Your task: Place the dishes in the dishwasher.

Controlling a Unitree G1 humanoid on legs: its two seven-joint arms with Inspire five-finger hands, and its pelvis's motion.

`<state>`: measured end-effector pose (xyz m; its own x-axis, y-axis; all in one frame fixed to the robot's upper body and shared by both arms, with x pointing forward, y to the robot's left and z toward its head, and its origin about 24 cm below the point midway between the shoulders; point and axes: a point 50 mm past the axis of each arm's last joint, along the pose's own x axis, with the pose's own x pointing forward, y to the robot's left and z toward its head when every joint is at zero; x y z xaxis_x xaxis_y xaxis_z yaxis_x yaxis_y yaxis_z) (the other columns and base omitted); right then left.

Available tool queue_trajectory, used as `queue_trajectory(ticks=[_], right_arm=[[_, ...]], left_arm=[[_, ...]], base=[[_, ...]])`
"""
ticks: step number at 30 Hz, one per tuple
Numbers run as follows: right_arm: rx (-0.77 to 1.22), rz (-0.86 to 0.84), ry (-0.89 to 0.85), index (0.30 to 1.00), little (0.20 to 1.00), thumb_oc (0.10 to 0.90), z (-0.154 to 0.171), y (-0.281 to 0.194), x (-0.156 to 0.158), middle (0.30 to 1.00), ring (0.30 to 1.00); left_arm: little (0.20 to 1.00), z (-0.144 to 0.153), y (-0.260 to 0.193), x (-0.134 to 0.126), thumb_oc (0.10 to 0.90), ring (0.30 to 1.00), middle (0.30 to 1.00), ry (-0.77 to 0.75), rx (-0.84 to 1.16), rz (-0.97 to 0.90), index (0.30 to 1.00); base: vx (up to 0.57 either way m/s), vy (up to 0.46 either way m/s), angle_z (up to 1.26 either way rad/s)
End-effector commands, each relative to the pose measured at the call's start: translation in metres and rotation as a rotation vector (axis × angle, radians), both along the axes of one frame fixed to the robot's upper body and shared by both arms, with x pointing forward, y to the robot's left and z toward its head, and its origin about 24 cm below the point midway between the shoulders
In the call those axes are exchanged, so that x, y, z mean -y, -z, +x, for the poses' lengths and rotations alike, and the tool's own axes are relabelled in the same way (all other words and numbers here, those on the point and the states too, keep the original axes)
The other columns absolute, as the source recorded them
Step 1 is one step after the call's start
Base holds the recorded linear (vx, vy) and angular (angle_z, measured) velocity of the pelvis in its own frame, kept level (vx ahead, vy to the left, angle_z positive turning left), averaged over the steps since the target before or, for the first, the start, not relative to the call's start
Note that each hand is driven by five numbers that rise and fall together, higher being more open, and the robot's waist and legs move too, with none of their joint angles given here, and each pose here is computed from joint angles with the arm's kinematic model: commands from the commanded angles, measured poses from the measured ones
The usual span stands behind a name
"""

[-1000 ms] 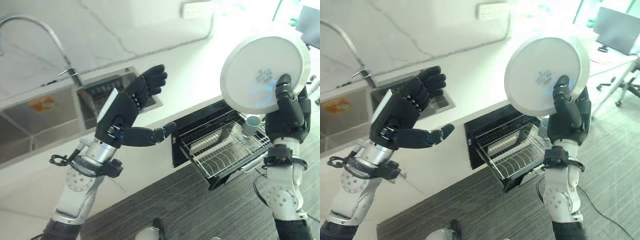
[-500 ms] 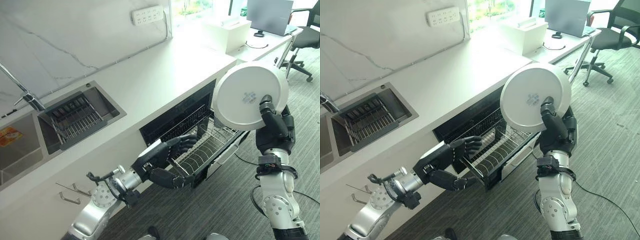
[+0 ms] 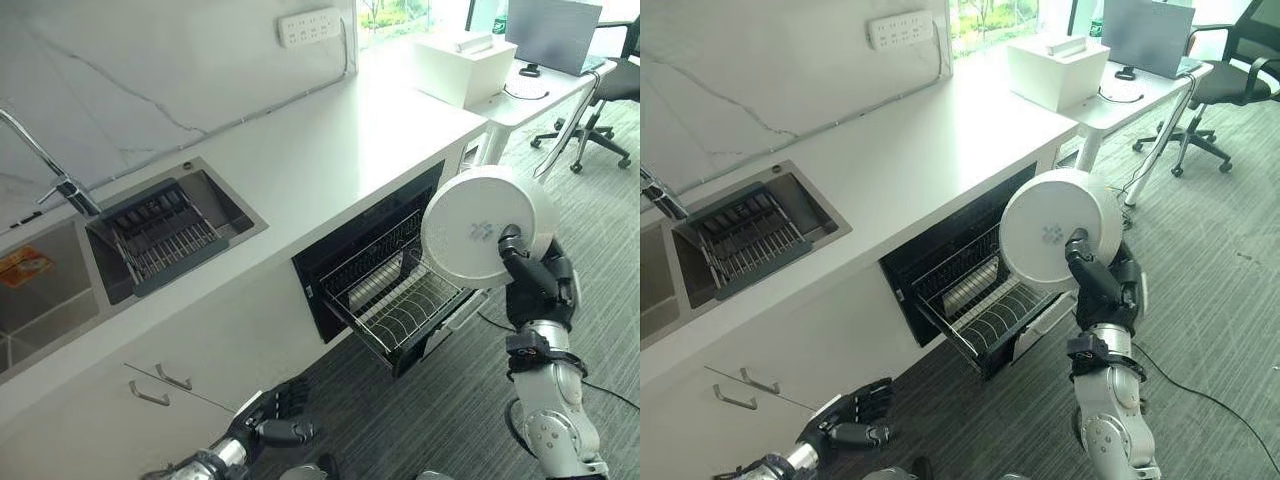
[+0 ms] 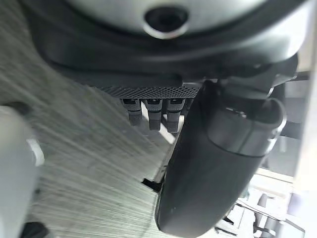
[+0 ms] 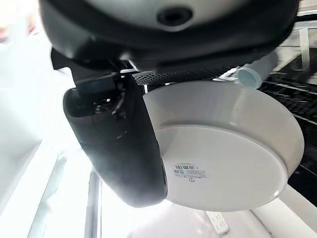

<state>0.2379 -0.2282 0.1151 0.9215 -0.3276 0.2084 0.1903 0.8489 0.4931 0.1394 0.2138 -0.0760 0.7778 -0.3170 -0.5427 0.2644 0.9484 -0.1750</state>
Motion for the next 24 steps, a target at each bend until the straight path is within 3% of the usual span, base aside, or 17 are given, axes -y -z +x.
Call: queue_trajectory(ticks=[1,5,8,11,18,21,24], right_arm=[[0.458,-0.21,0.03,0.3,0.3,0.4,-0.006,-0.087,0.004,0.3,0.3],[0.527,-0.325,0.078,0.3,0.3,0.4,-0.009,-0.103,0.002,0.3,0.3],[0.561,-0.379,0.103,0.3,0.3,0.4,-0.011,-0.108,0.003,0.3,0.3],[0.558,-0.412,0.113,0.3,0.3,0.4,-0.014,-0.103,0.0,0.3,0.3],[0.553,-0.62,0.238,0.3,0.3,0.4,-0.015,-0.115,0.005,0.3,0.3],[0.576,-0.838,0.293,0.3,0.3,0.4,-0.013,-0.12,-0.001,0.3,0.3],[0.562,-0.953,0.316,0.3,0.3,0.4,-0.013,-0.119,0.0,0.3,0.3]], left_arm=[[0.9,0.013,-0.018,0.005,0.8,0.9,0.9,0.04,0.164,-0.009,0.9],[0.9,-0.006,0.006,0.001,0.8,0.9,0.9,-0.027,0.088,0.037,0.9],[0.9,-0.004,0.013,0.007,0.8,0.9,0.9,0.027,0.072,0.07,0.9],[0.9,0.001,0.018,-0.005,0.8,0.9,0.9,-0.086,0.013,0.023,0.9],[0.9,-0.022,0.045,-0.004,0.8,0.9,0.9,-0.051,-0.158,0.104,0.9],[0.9,-0.047,0.06,0.0,0.8,0.9,0.9,-0.167,-0.259,0.042,0.9],[0.9,-0.059,0.066,0.001,0.8,0.9,0.9,-0.232,-0.3,0.001,0.9]], base=[[0.07,0.205,0.0],[0.05,0.143,0.06],[0.0,-0.048,0.26],[0.03,-0.315,0.08],[0.05,-0.38,0.42],[0.07,-0.271,0.13],[0.04,-0.146,-0.04]])
